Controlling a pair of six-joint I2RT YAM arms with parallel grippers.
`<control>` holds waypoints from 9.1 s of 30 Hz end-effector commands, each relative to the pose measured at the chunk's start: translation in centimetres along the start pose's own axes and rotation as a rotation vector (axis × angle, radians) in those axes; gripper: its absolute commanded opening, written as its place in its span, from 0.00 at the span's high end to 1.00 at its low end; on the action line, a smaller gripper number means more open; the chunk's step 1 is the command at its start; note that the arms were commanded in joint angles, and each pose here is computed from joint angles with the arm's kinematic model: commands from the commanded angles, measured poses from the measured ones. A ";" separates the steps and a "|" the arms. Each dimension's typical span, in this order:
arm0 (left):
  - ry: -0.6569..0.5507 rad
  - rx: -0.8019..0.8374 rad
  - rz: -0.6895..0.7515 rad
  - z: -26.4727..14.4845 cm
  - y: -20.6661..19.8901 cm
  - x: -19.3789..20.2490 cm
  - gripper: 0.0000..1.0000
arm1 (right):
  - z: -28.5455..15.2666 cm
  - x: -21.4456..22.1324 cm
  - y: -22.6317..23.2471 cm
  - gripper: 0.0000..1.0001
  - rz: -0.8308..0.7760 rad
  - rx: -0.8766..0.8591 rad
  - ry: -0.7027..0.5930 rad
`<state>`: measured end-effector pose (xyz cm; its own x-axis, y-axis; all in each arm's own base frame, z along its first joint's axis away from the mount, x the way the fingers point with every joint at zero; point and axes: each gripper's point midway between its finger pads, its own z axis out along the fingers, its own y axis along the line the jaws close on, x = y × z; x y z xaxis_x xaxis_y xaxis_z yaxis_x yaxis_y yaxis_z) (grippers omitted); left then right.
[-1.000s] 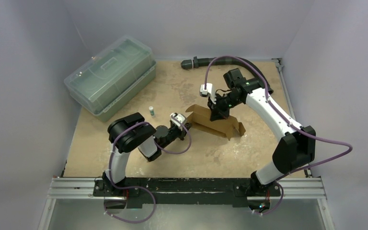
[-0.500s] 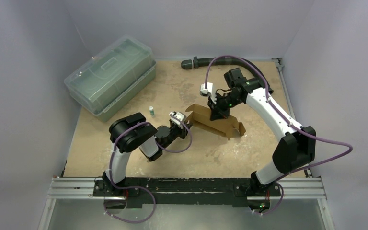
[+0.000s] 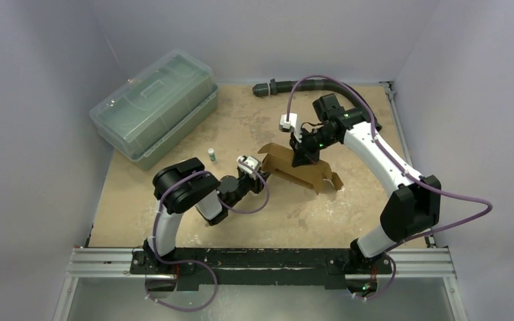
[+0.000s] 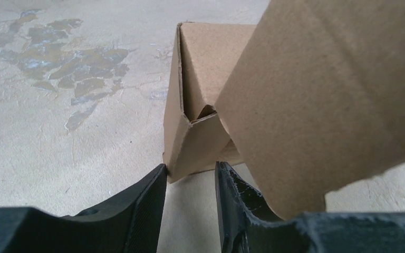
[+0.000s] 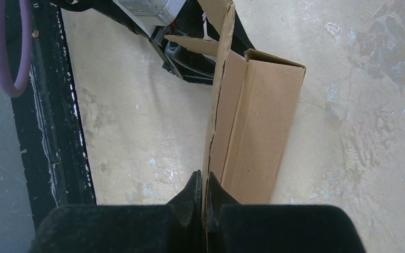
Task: Fold the paper box
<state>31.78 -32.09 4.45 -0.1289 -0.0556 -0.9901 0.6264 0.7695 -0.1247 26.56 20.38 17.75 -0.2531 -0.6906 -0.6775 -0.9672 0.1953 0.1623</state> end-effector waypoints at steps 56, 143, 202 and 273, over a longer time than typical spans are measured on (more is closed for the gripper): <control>-0.259 0.212 -0.320 -3.5 -2.1 -9.9 1.00 | 0.5 -0.4 0.6 1.00 0.071 -0.034 -0.021; -0.193 0.141 -0.016 -7.1 -0.8 -6.6 0.25 | 0.6 -0.1 -0.4 1.00 0.157 -0.030 -0.099; -0.188 0.005 -0.059 -7.5 -1.3 -7.3 0.33 | 0.2 -0.7 -0.2 1.00 0.146 -0.037 -0.107; 0.454 -0.029 -0.224 -6.5 -4.4 -3.3 0.94 | -2.6 -4.8 -1.9 1.00 0.129 0.047 -0.188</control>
<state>24.62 -30.52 6.99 -0.5632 0.0817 -0.8222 0.5262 0.8027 -0.2807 28.81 21.46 21.87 -0.3993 -0.5273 -0.7500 -0.9121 0.3112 0.2668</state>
